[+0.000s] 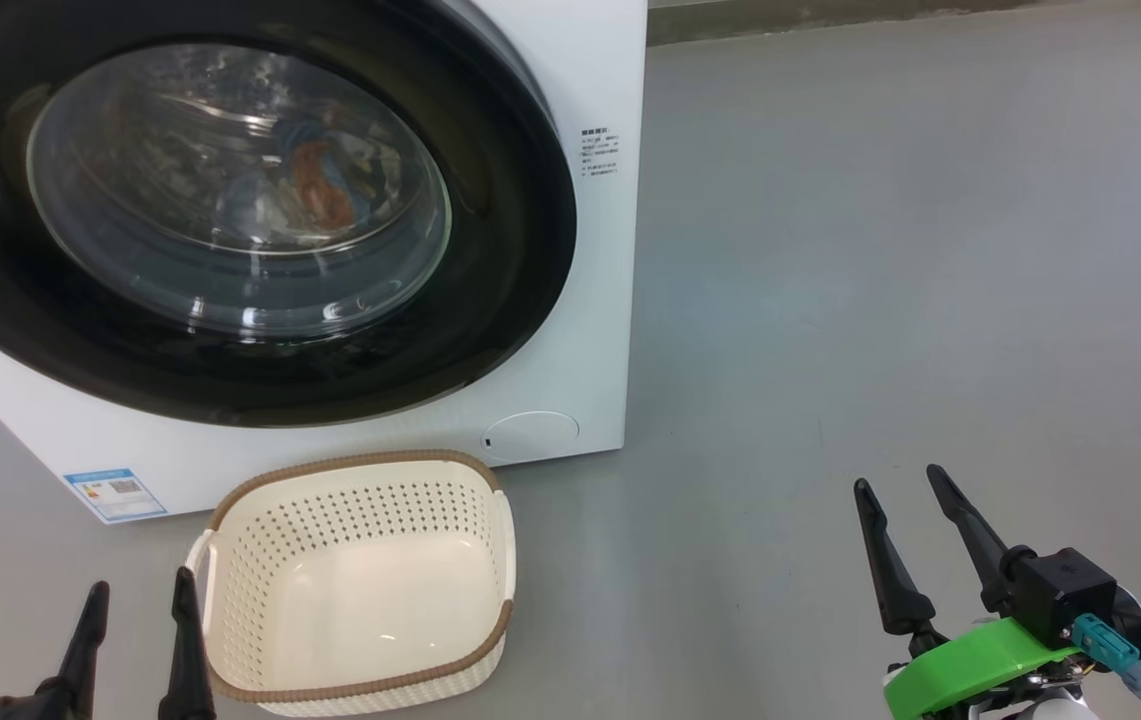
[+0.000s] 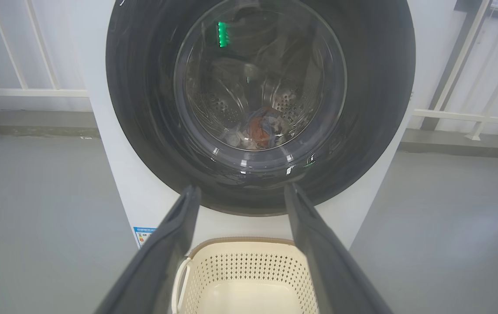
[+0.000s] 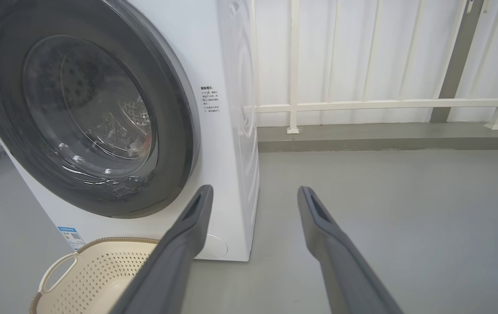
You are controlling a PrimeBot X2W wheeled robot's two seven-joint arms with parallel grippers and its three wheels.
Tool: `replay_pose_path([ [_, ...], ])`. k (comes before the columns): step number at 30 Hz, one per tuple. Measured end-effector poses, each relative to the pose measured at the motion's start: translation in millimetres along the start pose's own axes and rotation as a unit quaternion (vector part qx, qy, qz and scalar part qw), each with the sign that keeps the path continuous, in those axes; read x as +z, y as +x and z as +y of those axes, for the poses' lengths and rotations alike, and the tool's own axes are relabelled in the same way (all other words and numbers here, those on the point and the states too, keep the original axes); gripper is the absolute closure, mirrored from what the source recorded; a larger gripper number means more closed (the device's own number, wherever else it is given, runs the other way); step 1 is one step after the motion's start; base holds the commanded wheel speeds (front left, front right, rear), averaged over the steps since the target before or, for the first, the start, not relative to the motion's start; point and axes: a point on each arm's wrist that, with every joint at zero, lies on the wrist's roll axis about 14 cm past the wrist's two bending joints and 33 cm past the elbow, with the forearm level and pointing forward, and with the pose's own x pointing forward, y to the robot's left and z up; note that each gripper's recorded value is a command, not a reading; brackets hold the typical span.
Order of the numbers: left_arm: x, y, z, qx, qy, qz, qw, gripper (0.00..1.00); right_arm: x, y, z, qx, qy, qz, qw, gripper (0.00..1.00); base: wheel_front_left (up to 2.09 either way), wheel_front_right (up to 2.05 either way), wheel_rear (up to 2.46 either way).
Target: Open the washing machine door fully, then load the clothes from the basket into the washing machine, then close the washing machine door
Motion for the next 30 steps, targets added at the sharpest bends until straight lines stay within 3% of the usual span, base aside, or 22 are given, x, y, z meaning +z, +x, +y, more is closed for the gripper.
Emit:
replay_pose_path([
  [30, -3.1, -8.2, 8.4, 0.013, 0.003, 0.006, 1.000, 0.00, -1.3, 4.5, 6.6, 0.010, -0.001, 0.001, 1.000, 0.00, 0.00, 0.00, 0.00],
])
